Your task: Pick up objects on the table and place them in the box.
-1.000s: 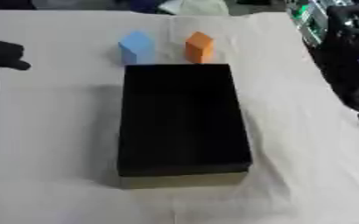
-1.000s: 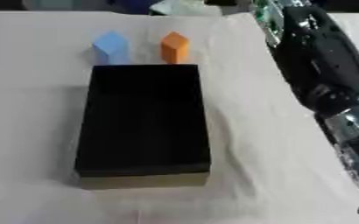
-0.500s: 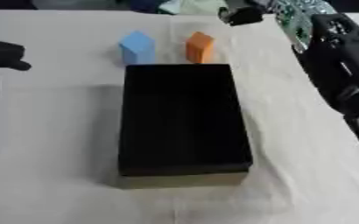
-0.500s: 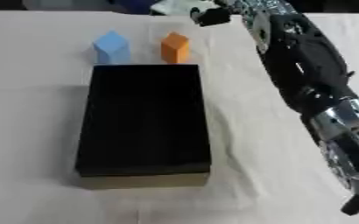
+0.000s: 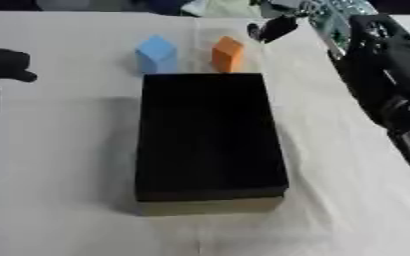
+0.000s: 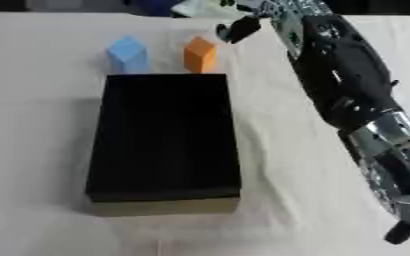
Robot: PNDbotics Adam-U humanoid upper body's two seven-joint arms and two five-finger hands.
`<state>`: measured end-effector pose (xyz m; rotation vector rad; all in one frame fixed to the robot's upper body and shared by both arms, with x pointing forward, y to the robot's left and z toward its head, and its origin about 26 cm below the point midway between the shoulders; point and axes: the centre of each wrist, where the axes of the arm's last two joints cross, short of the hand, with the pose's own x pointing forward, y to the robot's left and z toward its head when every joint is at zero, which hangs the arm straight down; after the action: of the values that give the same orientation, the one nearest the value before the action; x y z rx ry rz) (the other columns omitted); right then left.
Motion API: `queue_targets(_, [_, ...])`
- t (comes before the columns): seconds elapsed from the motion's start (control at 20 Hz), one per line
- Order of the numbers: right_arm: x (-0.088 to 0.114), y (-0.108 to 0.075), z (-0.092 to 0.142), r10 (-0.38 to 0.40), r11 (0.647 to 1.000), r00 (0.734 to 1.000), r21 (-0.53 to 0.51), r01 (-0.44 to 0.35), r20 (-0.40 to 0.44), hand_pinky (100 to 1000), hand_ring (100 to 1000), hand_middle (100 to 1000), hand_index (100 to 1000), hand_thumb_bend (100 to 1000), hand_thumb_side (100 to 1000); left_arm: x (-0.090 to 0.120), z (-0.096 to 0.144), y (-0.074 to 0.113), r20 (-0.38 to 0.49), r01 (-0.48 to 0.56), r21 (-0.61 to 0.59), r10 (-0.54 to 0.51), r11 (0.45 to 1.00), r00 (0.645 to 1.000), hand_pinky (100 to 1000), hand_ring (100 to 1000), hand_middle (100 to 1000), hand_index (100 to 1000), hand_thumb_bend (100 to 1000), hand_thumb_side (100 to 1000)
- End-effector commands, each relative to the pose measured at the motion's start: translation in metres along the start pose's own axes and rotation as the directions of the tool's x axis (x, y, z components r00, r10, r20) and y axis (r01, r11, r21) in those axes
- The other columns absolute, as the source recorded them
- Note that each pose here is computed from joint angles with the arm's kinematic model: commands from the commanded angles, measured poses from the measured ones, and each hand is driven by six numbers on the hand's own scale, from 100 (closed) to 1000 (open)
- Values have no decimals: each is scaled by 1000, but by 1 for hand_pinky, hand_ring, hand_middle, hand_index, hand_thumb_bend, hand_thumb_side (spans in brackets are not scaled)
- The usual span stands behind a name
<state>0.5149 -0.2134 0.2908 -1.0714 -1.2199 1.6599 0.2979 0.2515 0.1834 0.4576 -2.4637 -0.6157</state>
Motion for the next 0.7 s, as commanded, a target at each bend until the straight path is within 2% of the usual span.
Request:
queue_targets(0.05, [-4, -20, 6, 44, 999, 999, -12, -44, -16, 922, 935, 946, 996, 100, 565, 4, -4, 5, 23, 12, -2, -12, 1000, 1000, 765, 632, 691, 734, 154, 1000])
queue_targets(0.4, [-5, -24, 9, 92, 996, 996, 22, -92, 7, 934, 945, 973, 1000, 127, 530, 4, -5, 5, 24, 13, -4, -13, 1000, 1000, 764, 630, 688, 732, 150, 1000])
queue_targets(0.7, [-7, -30, 12, 113, 993, 993, 42, -114, 22, 937, 953, 982, 1000, 231, 706, 4, -5, 6, 27, 16, -7, -16, 1000, 1000, 764, 628, 686, 731, 146, 1000])
